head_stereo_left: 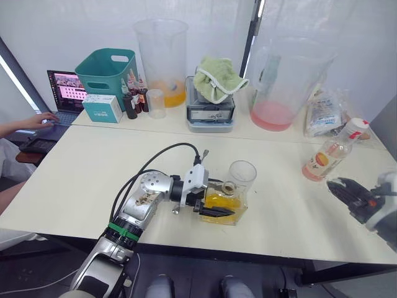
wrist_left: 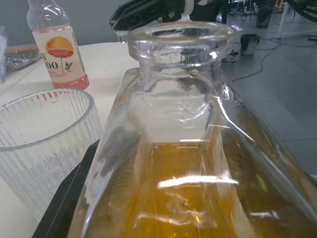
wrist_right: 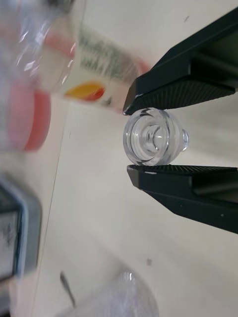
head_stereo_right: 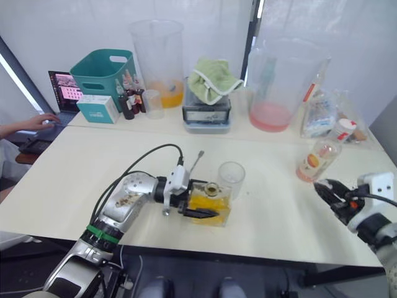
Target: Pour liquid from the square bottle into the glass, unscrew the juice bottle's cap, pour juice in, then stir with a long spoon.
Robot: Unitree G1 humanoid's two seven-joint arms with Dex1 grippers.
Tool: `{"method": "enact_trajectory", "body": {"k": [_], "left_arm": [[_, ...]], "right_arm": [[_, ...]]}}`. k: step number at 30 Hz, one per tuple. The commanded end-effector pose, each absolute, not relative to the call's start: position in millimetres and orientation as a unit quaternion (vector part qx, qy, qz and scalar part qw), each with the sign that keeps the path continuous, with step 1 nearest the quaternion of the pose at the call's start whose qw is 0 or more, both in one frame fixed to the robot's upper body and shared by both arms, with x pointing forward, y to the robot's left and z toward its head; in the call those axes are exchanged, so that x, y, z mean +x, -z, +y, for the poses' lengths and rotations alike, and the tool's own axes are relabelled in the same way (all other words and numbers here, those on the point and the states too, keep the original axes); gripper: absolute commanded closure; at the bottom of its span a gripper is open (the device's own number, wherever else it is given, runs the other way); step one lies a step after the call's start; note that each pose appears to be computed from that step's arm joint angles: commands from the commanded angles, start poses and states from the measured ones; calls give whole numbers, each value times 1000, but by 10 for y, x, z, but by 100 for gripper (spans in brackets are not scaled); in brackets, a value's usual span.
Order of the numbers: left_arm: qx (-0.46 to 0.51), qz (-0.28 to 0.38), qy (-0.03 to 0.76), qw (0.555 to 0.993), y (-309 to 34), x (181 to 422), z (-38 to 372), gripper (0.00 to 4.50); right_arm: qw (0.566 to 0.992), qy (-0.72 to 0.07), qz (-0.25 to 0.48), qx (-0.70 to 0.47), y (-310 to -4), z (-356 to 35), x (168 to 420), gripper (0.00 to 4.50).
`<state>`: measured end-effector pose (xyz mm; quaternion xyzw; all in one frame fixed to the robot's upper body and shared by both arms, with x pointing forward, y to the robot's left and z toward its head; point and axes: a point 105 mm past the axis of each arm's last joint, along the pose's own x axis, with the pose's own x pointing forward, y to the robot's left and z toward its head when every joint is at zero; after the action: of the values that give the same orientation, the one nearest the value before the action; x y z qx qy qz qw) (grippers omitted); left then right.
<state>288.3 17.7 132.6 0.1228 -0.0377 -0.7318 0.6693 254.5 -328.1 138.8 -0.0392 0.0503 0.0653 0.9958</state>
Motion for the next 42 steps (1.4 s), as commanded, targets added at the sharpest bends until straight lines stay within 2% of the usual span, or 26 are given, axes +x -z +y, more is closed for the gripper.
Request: {"method": "enact_trajectory", "body": {"k": [1, 8, 16, 17, 24, 28, 35, 39, 42], "left_arm": [[132, -35, 734, 666, -1314, 2860, 160, 167], [128, -41, 731, 668, -1353, 2876, 156, 167], [129, -43, 727, 673, -1368, 2921, 169, 167], [129, -43, 727, 673, -1367, 2924, 170, 167], [130, -43, 726, 674, -1360, 2933, 180, 167], [130, -42, 725, 675, -1355, 2936, 188, 167], [132, -50, 719, 680, -1405, 2960, 243, 167], [130, -74, 716, 682, -1609, 2929, 414, 167], [131, -81, 715, 682, -1742, 2880, 560, 167]], "right_arm": [[995, -1, 57, -78, -1200, -3497, 2564, 345], [992, 16, 97, -73, -868, -3568, 2617, 345], [989, 12, 140, -56, -677, -3575, 2636, 345], [988, 12, 142, -54, -671, -3576, 2636, 242], [989, 14, 137, -47, -692, -3576, 2651, 11], [992, 17, 113, -50, -791, -3582, 2646, 5], [997, -22, 34, -63, -1202, -3423, 2588, 5], [989, -119, -16, -85, -1592, -3028, 2488, 5], [979, -193, -18, -69, -1698, -2671, 2419, 5]]}}
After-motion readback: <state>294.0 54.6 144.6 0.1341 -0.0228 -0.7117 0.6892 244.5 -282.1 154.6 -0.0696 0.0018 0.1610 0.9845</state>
